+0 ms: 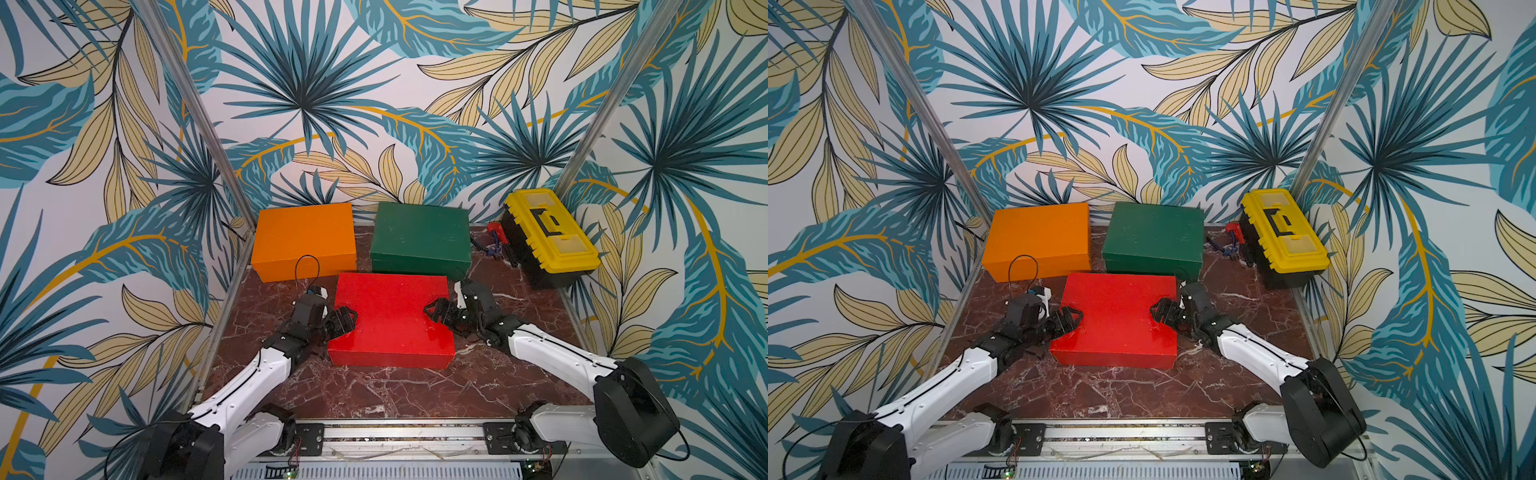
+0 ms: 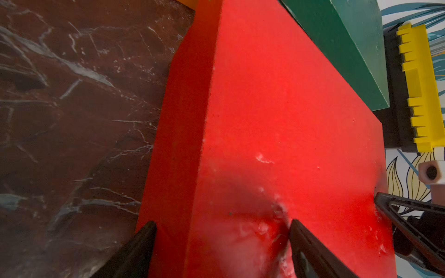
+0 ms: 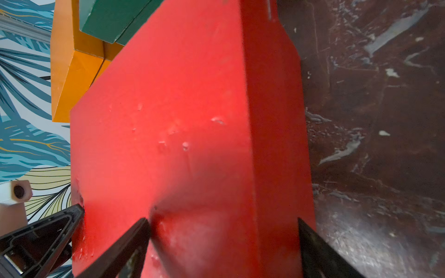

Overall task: Stack the shoeboxes
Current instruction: Pick up the shoebox from the center of the board.

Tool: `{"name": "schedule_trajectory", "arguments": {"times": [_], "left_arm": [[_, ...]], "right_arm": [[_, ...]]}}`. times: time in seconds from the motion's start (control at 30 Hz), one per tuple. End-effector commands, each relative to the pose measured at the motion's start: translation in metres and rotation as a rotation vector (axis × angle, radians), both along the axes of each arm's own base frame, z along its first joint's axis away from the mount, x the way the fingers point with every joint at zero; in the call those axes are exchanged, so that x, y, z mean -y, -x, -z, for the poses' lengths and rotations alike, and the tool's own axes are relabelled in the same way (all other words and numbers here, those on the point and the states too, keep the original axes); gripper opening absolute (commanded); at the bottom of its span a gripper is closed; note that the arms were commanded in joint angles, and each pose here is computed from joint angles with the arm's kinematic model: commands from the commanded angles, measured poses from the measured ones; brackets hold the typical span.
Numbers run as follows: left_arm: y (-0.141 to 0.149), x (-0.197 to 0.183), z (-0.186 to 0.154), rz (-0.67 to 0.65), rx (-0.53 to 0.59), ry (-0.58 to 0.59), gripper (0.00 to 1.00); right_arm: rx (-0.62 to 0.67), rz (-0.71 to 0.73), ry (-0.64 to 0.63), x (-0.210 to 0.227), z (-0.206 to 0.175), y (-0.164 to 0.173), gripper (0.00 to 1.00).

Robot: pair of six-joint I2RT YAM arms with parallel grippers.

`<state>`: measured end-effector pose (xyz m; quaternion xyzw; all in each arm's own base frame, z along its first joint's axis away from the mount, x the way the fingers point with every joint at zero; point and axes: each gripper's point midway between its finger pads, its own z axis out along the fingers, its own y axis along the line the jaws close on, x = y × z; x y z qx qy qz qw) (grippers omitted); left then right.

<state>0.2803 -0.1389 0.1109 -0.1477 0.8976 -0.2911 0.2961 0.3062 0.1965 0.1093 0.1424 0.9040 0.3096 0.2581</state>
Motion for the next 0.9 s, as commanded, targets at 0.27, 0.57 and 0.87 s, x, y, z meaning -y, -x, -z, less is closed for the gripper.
{"name": "schedule_trajectory", "arguments": {"times": [0.27,0.57,0.87], "left_arm": [[0.001,0.023,-0.043,0.114,0.03,0.069,0.85],[-0.011,0.029,-0.079,0.128,0.068,0.07,0.85],[-0.018,0.041,-0.121,0.149,0.127,0.104,0.82]], "right_arm": [[0.02,-0.079,-0.036,-0.019,-0.033,0.012,0.9],[0.032,-0.095,-0.028,-0.021,-0.059,0.008,0.9],[0.077,-0.109,-0.067,-0.026,-0.092,0.006,0.86]]}}
